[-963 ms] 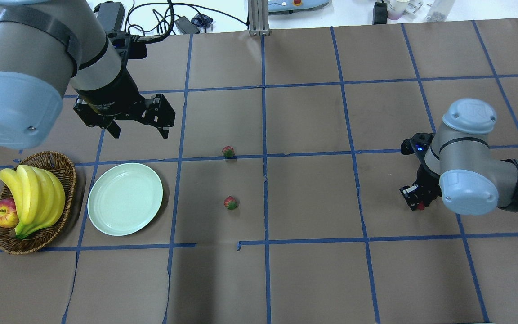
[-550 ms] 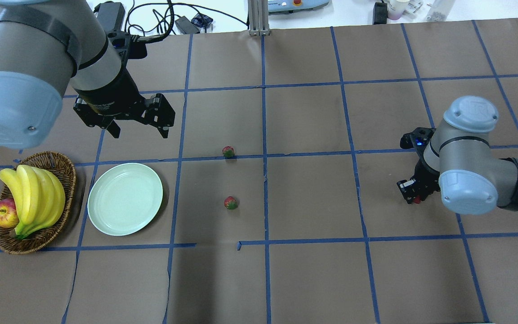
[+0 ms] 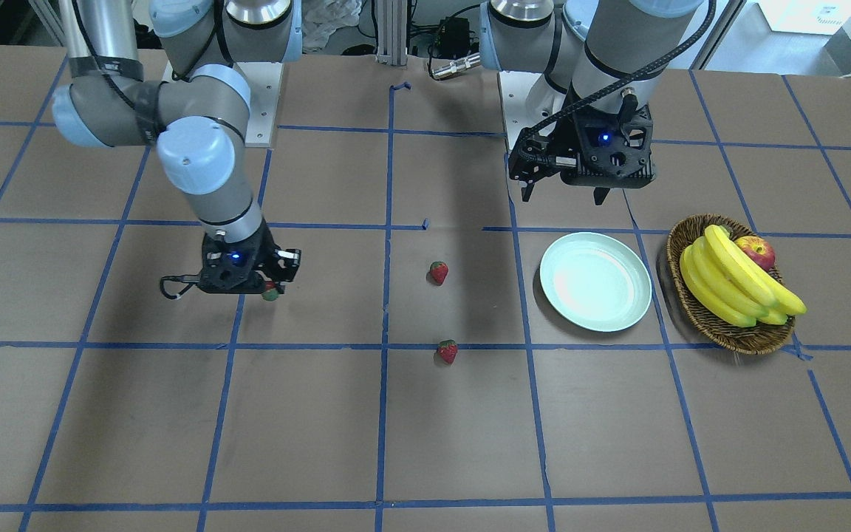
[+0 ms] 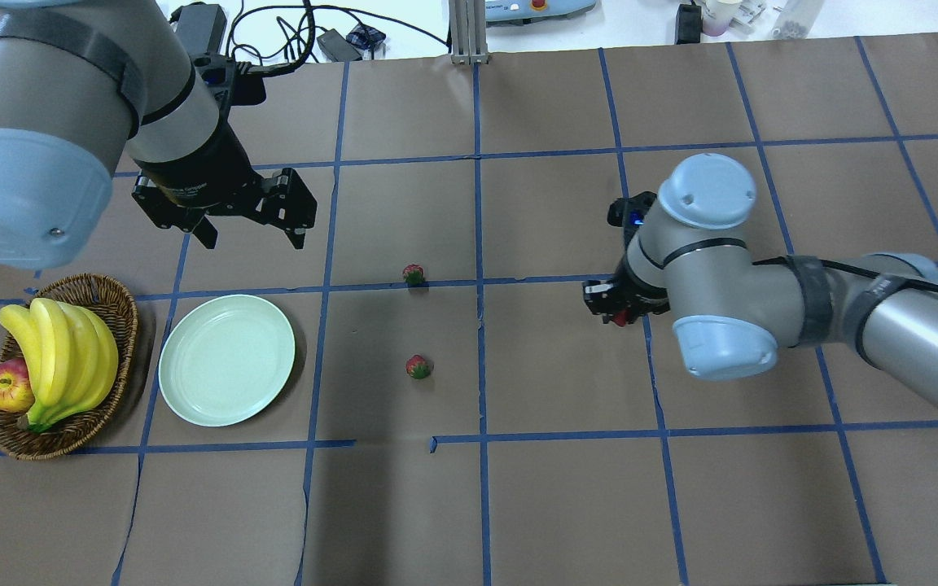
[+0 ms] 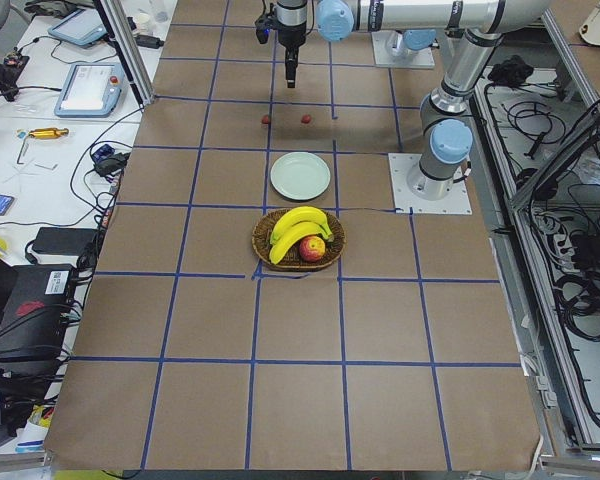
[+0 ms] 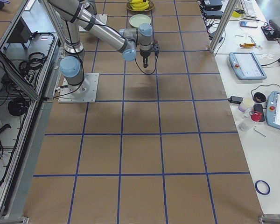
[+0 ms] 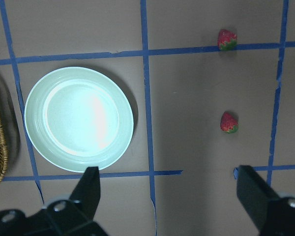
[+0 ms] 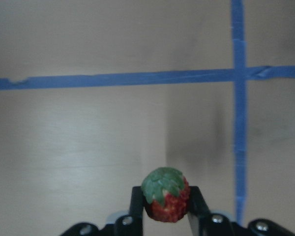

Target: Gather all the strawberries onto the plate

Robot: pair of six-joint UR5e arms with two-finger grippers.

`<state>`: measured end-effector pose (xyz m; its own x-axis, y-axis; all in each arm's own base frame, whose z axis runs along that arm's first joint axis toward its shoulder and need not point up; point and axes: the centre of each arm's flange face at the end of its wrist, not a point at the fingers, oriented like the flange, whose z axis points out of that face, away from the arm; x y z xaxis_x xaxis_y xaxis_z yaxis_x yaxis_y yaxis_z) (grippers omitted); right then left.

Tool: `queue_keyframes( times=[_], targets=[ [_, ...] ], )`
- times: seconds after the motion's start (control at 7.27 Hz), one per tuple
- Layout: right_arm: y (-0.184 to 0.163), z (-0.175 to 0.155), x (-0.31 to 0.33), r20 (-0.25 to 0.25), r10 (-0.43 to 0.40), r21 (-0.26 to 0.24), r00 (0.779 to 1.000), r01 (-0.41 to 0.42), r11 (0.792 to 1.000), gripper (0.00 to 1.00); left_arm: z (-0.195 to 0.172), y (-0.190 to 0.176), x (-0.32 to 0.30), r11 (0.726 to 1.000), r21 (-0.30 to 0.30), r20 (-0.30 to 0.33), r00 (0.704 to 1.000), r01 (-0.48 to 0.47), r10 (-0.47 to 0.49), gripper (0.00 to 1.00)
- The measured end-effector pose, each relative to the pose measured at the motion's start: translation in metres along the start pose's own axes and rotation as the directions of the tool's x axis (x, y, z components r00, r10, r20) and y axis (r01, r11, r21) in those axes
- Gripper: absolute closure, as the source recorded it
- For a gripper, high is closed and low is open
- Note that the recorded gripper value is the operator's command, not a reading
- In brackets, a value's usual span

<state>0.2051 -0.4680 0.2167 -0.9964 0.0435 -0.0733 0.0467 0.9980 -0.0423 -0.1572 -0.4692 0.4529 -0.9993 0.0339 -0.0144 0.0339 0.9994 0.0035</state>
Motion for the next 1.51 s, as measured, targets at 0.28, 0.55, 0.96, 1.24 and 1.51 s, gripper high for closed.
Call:
queue_keyframes(
  times=[0.28,0.55,0.96,1.24,1.51],
  targets=[
    [0.002,0.013,-0.104,0.022,0.044,-0.001,0.999,-0.044,0.999,1.00,0.001,0.000,0.000,1.000,-0.002,-0.001,1.000,0.001,-0.001,0.00],
    [0.013,0.028,-0.156,0.037,0.028,-0.018,0.999,-0.027,0.999,1.00,0.002,0.000,0.000,1.000,-0.005,-0.002,1.000,-0.001,0.001,0.00],
    [0.013,0.043,-0.173,0.056,0.019,-0.049,0.998,-0.016,0.999,0.00,0.002,0.000,0.000,1.000,-0.004,-0.002,1.000,-0.001,0.001,0.00],
    [0.012,0.033,-0.173,0.061,0.017,-0.039,0.998,-0.015,0.999,0.00,0.002,0.000,0.000,1.000,-0.003,0.000,1.000,-0.001,0.001,0.00],
    [0.003,-0.005,-0.155,0.048,0.007,-0.012,0.999,-0.006,1.000,0.00,0.002,0.000,0.000,1.000,-0.003,-0.001,1.000,0.000,0.000,0.00]
  ],
)
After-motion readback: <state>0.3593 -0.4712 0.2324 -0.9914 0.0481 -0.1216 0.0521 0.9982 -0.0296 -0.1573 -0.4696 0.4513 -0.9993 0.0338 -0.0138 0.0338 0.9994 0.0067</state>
